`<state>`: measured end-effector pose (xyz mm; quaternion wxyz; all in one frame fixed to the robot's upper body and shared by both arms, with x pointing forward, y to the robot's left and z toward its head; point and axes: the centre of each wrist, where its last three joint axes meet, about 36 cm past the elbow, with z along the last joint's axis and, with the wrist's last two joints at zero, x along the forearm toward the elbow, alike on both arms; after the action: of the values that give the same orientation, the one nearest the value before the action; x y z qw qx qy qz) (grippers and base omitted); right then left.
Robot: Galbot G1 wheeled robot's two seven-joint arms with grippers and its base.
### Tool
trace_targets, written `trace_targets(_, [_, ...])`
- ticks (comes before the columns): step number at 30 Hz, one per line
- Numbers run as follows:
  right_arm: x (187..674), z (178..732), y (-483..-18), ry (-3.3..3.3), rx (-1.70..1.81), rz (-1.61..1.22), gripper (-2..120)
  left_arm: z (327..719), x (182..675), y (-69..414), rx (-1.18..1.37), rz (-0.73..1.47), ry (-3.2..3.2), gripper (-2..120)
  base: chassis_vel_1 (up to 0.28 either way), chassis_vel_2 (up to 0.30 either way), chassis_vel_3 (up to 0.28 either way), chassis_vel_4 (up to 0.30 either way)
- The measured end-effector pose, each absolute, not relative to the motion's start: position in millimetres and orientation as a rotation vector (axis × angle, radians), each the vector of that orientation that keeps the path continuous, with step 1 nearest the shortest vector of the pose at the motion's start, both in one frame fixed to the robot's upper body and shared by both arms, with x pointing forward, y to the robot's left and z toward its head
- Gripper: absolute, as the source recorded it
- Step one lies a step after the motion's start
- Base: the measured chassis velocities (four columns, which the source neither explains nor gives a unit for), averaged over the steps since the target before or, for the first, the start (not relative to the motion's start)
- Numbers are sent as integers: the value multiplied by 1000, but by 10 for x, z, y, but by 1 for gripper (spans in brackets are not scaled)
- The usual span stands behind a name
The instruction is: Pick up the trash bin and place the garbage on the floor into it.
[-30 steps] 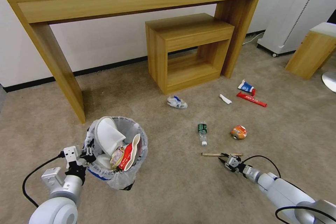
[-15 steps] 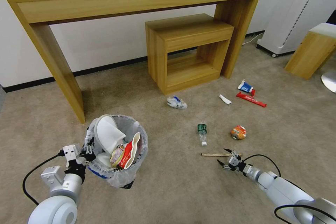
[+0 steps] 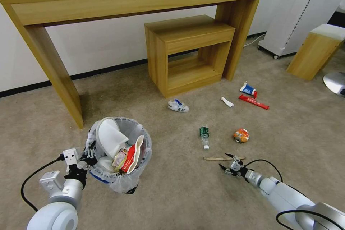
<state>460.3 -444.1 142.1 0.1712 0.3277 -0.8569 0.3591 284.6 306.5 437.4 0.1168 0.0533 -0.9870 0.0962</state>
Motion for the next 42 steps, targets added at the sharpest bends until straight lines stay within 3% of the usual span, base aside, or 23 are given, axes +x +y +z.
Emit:
trace_targets(21, [4607, 1617, -4775, -2432, 906, 1045, 68, 4323, 2867, 3040, 167, 288, -2887, 3, 0, 0, 0, 0])
trace_targets(42, [4666, 1663, -4794, -2451, 890, 1050, 67, 4309, 2842, 3028, 170, 287, -2883, 3, 0, 0, 0, 0])
